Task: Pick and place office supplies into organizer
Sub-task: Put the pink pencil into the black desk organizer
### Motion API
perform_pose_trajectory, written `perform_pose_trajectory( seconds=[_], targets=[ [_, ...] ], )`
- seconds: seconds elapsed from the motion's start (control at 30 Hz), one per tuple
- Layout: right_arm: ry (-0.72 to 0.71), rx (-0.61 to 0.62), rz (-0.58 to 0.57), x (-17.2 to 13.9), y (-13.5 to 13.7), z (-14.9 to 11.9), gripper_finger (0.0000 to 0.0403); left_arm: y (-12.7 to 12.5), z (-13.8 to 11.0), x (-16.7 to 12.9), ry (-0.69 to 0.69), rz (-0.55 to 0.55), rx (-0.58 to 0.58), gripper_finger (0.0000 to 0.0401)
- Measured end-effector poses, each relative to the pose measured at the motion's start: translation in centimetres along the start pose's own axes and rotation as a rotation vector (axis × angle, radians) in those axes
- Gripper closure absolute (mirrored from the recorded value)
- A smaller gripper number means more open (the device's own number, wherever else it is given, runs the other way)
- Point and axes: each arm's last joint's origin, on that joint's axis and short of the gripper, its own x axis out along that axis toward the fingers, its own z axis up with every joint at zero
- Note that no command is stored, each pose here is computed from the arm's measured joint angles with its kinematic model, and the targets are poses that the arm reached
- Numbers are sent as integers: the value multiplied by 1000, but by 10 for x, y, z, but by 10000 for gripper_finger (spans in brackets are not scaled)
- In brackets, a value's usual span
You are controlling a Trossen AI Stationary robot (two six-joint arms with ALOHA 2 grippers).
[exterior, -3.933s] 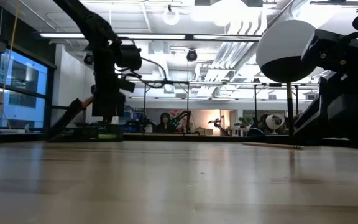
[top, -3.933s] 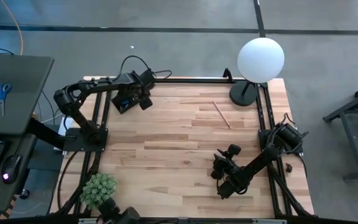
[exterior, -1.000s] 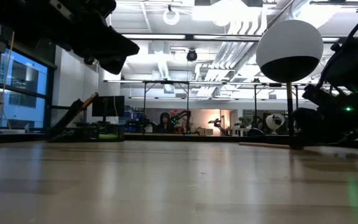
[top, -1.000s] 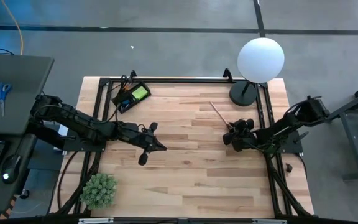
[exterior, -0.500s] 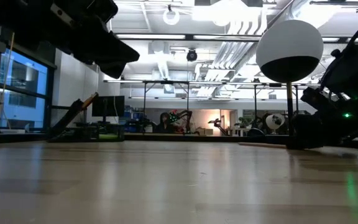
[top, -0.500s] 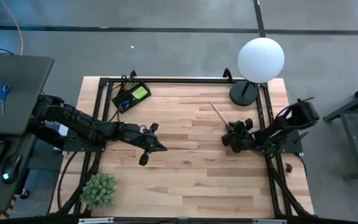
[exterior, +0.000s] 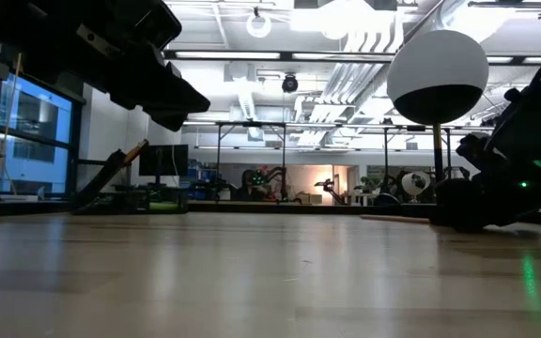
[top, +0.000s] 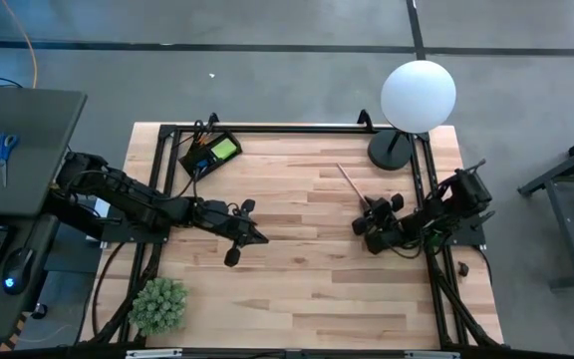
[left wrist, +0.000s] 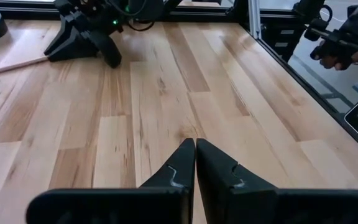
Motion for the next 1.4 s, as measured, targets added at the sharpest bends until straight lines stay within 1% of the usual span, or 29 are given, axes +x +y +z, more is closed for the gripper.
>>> perform_pose_trajectory(
  seconds=[0.2, 0.37, 0.43, 0.5, 0.57, 0.67, 0.77, 0.87, 0.9, 0.97, 1.03, 1.1, 1.17, 1.27, 1.4],
  targets=[
    [-2, -29, 30, -3, 7, 0, 390, 0, 0, 0, 0, 0, 0, 396],
    [-11, -38, 72, -7, 18, 2, 386, 0, 0, 0, 0, 0, 0, 396],
    [-16, -36, 98, -9, 23, 4, 393, 0, 0, 0, 0, 8, 4, 396],
    [-10, -47, 149, -13, 30, 8, 395, 1, 0, 0, -4, 54, 9, 396],
    [26, -32, 239, -19, 42, 14, 394, 3, 0, 0, -6, 96, 18, 396],
    [60, -77, 339, -25, 56, 25, 396, 3, 1, 0, -12, 100, 103, 396],
    [42, -78, 428, -33, 77, 45, 397, -3, 5, 0, -50, 57, 198, 396],
    [17, -113, 480, -39, 95, 65, 397, -14, 12, 2, -66, 27, 285, 396],
    [15, -126, 490, -40, 102, 72, 397, -19, 16, 3, -73, 34, 313, 396],
    [40, -141, 513, -41, 115, 88, 397, -30, 24, 5, -55, 88, 389, 396],
    [110, -173, 509, -40, 125, 103, 397, -42, 31, 9, 10, 158, 474, 396],
    [179, -194, 478, -41, 134, 118, 397, -53, 38, 12, 87, 236, 531, 395],
    [210, -220, 427, -43, 141, 132, 397, -61, 46, 18, 153, 299, 561, 389],
    [195, -260, 401, -51, 152, 152, 397, -71, 52, 29, 261, 389, 600, 360],
    [141, -282, 446, -64, 164, 172, 397, -78, 55, 48, 344, 550, 666, 301]
  ],
)
